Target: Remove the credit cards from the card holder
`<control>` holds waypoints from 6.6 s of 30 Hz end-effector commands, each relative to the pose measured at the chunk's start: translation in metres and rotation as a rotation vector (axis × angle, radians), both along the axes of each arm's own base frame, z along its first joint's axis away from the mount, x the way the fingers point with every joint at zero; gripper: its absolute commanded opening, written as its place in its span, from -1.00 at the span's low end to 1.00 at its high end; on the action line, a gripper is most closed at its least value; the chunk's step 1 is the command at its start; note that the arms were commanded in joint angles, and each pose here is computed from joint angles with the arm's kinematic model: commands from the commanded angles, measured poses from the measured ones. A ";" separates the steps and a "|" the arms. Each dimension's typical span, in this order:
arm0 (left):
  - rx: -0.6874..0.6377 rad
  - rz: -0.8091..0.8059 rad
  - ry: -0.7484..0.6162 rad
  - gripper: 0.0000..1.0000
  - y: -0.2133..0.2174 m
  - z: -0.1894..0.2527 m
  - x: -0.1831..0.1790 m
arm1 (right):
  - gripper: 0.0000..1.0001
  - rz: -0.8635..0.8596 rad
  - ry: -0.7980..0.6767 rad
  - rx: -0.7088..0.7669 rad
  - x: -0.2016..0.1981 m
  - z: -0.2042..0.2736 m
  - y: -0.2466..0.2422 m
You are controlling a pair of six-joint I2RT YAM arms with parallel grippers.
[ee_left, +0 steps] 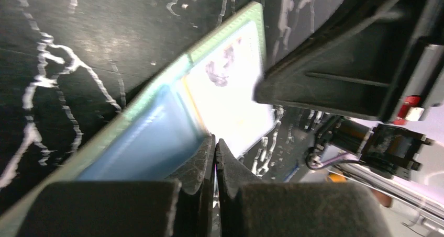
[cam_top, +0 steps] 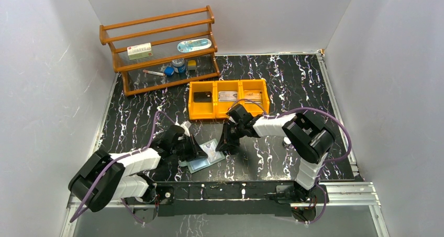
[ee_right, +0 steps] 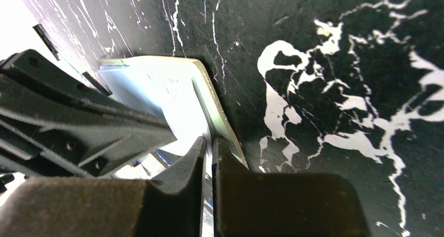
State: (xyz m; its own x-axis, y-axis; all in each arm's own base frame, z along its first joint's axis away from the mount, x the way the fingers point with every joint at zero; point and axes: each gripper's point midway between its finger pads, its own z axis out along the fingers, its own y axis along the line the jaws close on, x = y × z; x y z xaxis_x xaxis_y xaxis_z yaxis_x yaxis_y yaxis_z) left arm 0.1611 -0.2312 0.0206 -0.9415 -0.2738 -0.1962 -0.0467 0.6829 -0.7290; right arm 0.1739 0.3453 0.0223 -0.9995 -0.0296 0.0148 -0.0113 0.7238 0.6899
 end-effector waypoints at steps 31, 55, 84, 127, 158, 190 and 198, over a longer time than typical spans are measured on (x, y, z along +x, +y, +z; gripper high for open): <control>0.376 0.148 -0.088 0.12 0.063 0.036 0.017 | -0.44 0.683 -0.498 -0.279 0.060 0.023 -0.004; 0.447 -0.070 -0.177 0.58 0.047 0.008 0.039 | 0.21 -0.131 -0.142 -0.012 0.006 0.033 -0.008; -0.125 -0.384 -0.166 0.45 -0.070 0.053 -0.041 | 0.24 0.058 -0.244 -0.179 0.039 0.021 0.001; 0.234 -0.140 -0.035 0.51 0.006 0.007 0.037 | -0.14 0.314 -0.234 -0.166 -0.074 0.011 0.003; 0.188 -0.094 -0.155 -0.11 -0.030 0.061 0.036 | -0.18 -0.012 -0.256 -0.014 0.021 0.045 -0.023; 0.391 -0.161 0.095 -1.00 -0.002 -0.037 -0.002 | -0.83 -0.044 -0.051 0.304 0.006 0.036 0.001; 0.385 -0.126 0.082 -1.00 0.001 -0.034 -0.001 | -1.00 -0.110 -0.132 0.218 0.017 0.043 -0.014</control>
State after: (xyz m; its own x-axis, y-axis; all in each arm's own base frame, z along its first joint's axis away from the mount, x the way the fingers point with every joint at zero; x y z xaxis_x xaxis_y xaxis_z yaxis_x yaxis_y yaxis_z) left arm 0.1899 -0.2534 0.0185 -0.9593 -0.1189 -0.2561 0.0337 0.8524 -0.5218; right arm 0.1694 0.3129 0.0247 -0.9966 0.0675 0.0465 0.0785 0.6237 0.7777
